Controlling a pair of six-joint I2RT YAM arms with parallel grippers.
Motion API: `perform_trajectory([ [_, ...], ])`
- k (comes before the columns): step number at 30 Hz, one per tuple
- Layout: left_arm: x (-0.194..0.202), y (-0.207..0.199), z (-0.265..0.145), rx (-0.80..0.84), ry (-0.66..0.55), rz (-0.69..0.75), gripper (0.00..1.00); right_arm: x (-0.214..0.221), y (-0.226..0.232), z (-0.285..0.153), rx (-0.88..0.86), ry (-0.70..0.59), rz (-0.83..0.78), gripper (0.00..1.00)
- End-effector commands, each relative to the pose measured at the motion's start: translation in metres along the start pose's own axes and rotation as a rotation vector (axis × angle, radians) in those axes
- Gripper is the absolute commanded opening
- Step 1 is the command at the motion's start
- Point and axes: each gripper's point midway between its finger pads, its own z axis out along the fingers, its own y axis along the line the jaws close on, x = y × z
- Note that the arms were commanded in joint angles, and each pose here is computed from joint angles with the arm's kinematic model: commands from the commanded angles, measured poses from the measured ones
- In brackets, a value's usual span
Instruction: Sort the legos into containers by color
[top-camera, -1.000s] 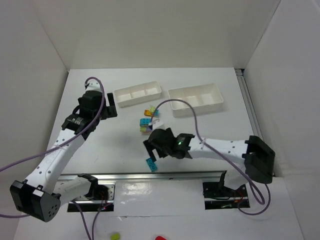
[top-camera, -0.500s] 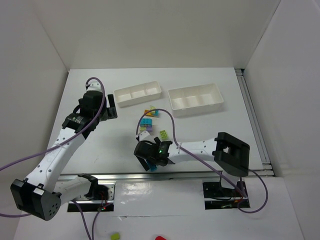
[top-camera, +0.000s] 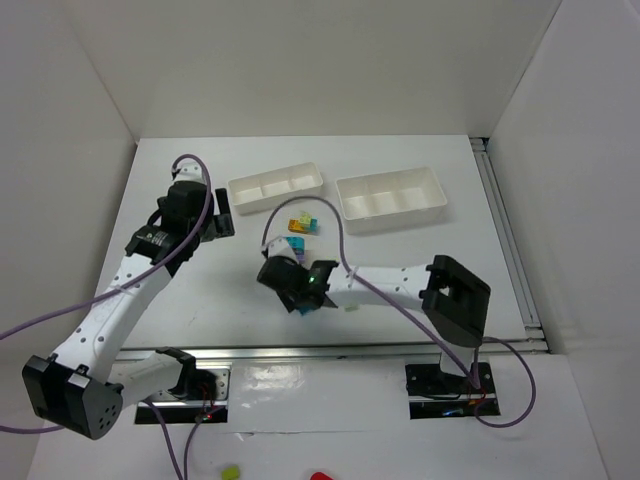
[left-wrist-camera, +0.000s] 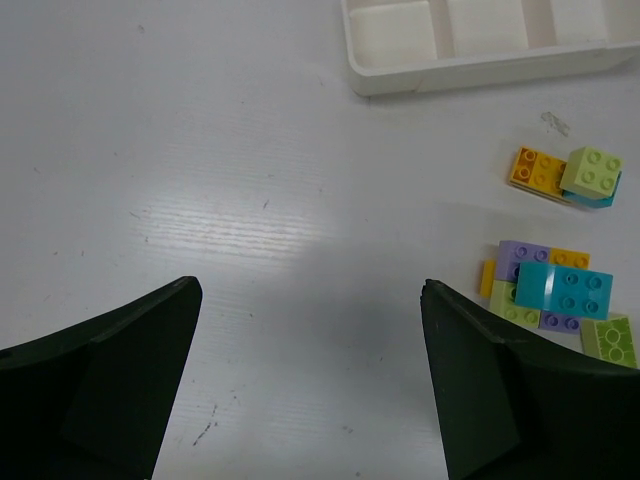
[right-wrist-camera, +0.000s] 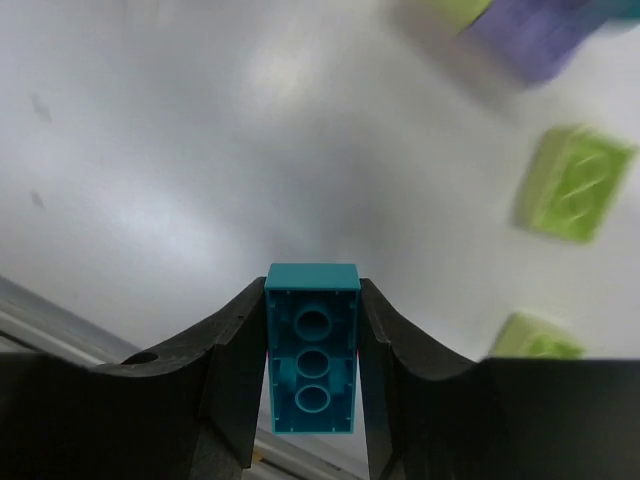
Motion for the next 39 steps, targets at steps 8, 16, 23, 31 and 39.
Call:
perform_trajectory([
  [8, 0.012, -0.022, 0.012, 0.072, 0.106, 0.024, 1.00, -0.155, -0.218, -0.061, 0.233, -0.307, 0.418, 0.19],
  [16, 0.007, -0.022, 0.020, 0.003, 0.134, -0.027, 1.00, -0.201, -0.315, -0.023, 0.262, -0.346, 0.534, 0.20],
  [23, -0.001, -0.027, 0.026, 0.006, 0.135, -0.007, 1.00, -0.196, -0.332, 0.024, 0.282, -0.299, 0.565, 0.43],
  [31, -0.006, -0.029, 0.022, 0.033, 0.133, 0.034, 1.00, -0.178, -0.320, -0.027, 0.406, -0.335, 0.547, 0.93],
  [39, -0.005, -0.036, 0.010, 0.080, 0.108, -0.034, 1.00, -0.063, -0.231, -0.050, 0.385, -0.250, 0.499, 0.89],
])
